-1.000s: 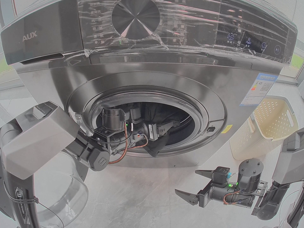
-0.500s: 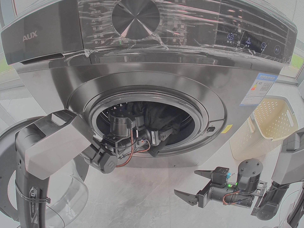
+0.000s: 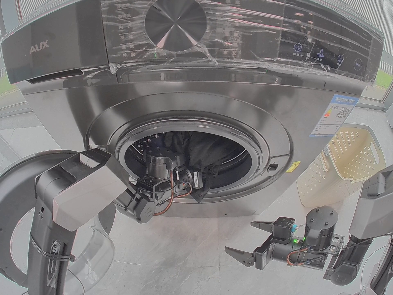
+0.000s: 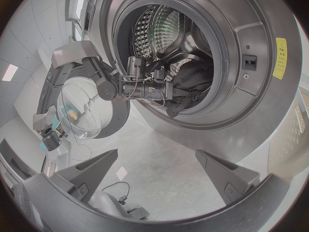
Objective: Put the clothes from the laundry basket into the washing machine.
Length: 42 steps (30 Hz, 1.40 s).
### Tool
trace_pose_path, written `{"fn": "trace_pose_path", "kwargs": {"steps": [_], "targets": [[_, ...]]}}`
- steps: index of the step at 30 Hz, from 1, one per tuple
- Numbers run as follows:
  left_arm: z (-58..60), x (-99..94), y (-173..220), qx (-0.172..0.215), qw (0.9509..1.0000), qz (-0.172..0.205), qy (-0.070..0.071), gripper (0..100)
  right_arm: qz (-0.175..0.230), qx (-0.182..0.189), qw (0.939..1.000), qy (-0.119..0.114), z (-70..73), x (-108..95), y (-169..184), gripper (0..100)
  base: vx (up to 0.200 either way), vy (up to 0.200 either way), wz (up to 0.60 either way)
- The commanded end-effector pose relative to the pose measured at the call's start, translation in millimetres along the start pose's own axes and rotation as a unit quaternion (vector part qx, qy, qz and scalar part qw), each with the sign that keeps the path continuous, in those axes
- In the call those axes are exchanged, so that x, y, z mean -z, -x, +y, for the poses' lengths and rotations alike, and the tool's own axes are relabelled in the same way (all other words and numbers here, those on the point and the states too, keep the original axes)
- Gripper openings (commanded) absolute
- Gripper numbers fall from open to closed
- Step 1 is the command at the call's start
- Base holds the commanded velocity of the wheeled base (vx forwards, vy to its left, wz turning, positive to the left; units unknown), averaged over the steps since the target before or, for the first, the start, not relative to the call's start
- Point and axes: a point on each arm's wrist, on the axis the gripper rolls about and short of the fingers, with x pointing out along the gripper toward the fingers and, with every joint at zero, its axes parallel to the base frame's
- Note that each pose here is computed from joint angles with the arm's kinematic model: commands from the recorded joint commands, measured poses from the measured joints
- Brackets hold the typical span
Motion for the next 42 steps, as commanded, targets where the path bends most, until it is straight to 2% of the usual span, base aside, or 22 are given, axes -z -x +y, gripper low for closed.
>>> {"fn": "trace_pose_path", "kwargs": {"steps": [1, 3, 4, 5, 8, 12, 16, 18, 19, 20, 21, 23, 25, 32, 33, 38, 41, 42], "targets": [[6.4, -2.3, -10.1, -0.006, 0.9998, -0.017, 0.001, 0, 0.000, 0.000, 1.0000, 0.000, 0.1, 0.2, -0.4, 100, 0.000, 0.000, 0.00], [5.0, -17.7, -14.4, -0.009, 0.9987, -0.050, 0.000, 0, -0.001, 0.000, 1.0000, 0.000, -0.3, -0.1, -0.6, 100, 0.000, 0.000, 0.00], [5.0, -17.7, -14.4, -0.009, 0.9987, -0.050, 0.000, 0, -0.001, 0.000, 1.0000, 0.000, -0.3, -0.1, -0.6, 100, 0.000, 0.000, 0.00], [3.2, -30.4, -18.3, -0.009, 0.9967, -0.080, -0.001, 0, 0.000, 0.000, 1.0000, 0.000, 0.1, 0.0, -0.6, 100, 0.000, 0.000, 0.00], [4.2, -49.3, -28.8, -0.018, 0.9897, -0.142, 0.009, 0, -0.002, -0.001, 1.0000, 0.000, 0.1, -0.7, -0.7, 100, 0.000, 0.000, 0.00], [12.4, -55.2, -43.5, -0.038, 0.9803, -0.194, 0.009, 0, -0.004, 0.000, 1.0000, 0.000, 0.1, -1.2, -1.2, 100, 0.000, 0.000, 0.00], [14.2, -60.6, -58.0, -0.037, 0.9703, -0.239, 0.008, 0, -0.004, 0.001, 1.0000, 0.000, 0.0, -1.5, -1.5, 100, 0.000, 0.000, 0.00], [15.1, -64.1, -61.8, -0.036, 0.9668, -0.253, 0.008, 0, -0.004, 0.001, 1.0000, 0.000, 0.0, -1.5, -1.5, 100, 0.000, 0.000, 0.00], [15.2, -67.7, -65.9, -0.035, 0.9624, -0.269, 0.007, 0, -0.004, 0.001, 1.0000, 0.000, 0.0, -1.5, -1.5, 100, 0.000, 0.000, 0.00], [15.2, -67.7, -65.9, -0.035, 0.9624, -0.269, 0.007, 0, -0.004, 0.001, 1.0000, 0.000, 0.0, -1.5, -1.5, 100, 0.000, 0.000, 0.00], [16.3, -68.5, -70.9, -0.041, 0.9585, -0.282, 0.009, 0, -0.004, 0.000, 1.0000, 0.001, 0.4, -1.5, -1.5, 100, 0.000, 0.000, 0.00], [23.2, -63.9, -72.1, -0.054, 0.9587, -0.279, 0.012, 0, -0.004, 0.000, 1.0000, 0.001, 0.4, -1.5, -1.5, 100, 0.000, 0.000, 0.00], [25.4, -62.4, -72.4, -0.056, 0.9583, -0.280, 0.012, 0, -0.004, 0.000, 1.0000, 0.001, 0.4, -1.5, -1.5, 100, 0.000, 0.000, 0.00], [27.5, -58.0, -74.1, -0.059, 0.9601, -0.273, 0.012, 0, -0.004, 0.000, 1.0000, 0.001, 0.4, -1.5, -1.5, 100, 0.000, 0.000, 0.00], [26.4, -58.6, -73.9, -0.058, 0.9600, -0.274, 0.012, 100, -0.004, 0.001, 1.0000, 0.000, 0.0, -1.5, -1.5, 100, 0.000, 0.000, 0.00], [21.8, -63.3, -72.7, -0.056, 0.9598, -0.274, 0.018, 100, -0.004, 0.001, 1.0000, 0.000, 0.0, -1.5, -1.5, 100, 0.000, 0.000, 0.00], [16.3, -52.5, -50.1, -0.065, 0.9786, -0.193, 0.026, 100, -0.003, 0.001, 1.0000, 0.000, 0.0, -0.9, -1.4, 100, 0.000, 0.000, 0.00], [15.3, -52.5, -45.7, -0.064, 0.9805, -0.184, 0.027, 100, -0.003, 0.001, 1.0000, 0.000, 0.0, -0.9, -1.4, 100, 0.000, 0.000, 0.00]]}}
